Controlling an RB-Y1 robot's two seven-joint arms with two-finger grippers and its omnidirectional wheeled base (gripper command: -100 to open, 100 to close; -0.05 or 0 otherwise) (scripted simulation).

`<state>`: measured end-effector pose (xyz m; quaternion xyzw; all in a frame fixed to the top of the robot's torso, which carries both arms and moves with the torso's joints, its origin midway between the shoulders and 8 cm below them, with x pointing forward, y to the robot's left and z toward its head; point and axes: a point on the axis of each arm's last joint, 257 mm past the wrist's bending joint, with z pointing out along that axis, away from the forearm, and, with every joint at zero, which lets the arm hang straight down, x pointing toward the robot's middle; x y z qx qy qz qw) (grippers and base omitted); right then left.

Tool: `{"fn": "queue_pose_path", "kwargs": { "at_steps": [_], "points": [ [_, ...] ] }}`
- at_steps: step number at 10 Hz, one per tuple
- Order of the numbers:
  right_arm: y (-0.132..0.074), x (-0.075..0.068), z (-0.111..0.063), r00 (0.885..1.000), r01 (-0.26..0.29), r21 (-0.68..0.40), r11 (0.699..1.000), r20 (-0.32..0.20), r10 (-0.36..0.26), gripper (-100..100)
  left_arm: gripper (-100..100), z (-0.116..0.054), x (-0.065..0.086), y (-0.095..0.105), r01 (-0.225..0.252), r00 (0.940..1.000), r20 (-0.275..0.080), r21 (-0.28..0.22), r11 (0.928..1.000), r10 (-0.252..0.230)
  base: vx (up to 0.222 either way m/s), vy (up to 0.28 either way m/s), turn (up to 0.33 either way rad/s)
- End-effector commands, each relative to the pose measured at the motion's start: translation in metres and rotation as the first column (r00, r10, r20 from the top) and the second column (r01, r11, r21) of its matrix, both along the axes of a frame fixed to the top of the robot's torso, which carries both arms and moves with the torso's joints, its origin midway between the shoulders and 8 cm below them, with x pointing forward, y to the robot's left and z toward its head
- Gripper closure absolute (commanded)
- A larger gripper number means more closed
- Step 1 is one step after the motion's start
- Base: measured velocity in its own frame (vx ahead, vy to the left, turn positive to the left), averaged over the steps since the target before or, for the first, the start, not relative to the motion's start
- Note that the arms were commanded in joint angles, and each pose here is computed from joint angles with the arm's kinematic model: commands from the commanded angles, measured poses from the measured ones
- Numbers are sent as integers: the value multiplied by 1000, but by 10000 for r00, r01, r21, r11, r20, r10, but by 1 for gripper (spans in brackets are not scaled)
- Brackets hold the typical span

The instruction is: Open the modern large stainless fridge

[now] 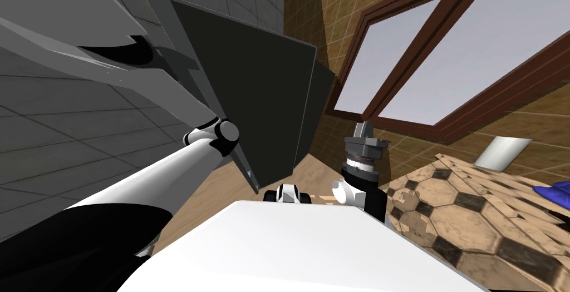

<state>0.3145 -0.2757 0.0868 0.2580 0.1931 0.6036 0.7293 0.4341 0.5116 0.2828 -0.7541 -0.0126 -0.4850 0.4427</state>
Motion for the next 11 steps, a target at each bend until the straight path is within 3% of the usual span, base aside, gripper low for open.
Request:
{"fn": "queue_pose_path", "kwargs": {
  "at_steps": [1, 3, 11],
  "points": [
    [0, 0, 0, 10000, 1, -3, 10000, -1, -1, 0, -100, -19, 3, 10, -77, 10000, -6, -371, 9993, 77, 16, 174, 21],
    [0, 0, 0, 10000, 2, -3, 10000, -3, -2, 0, -100, -1, -7, 8, -112, 9999, 99, -281, 9995, 115, 4, 49, 15],
    [0, 0, 0, 10000, 1, -2, 10000, -2, -1, 0, -100, 44, -33, 0, -149, 9998, 102, -292, 9995, 152, 36, 10, 0]
  ]
}}
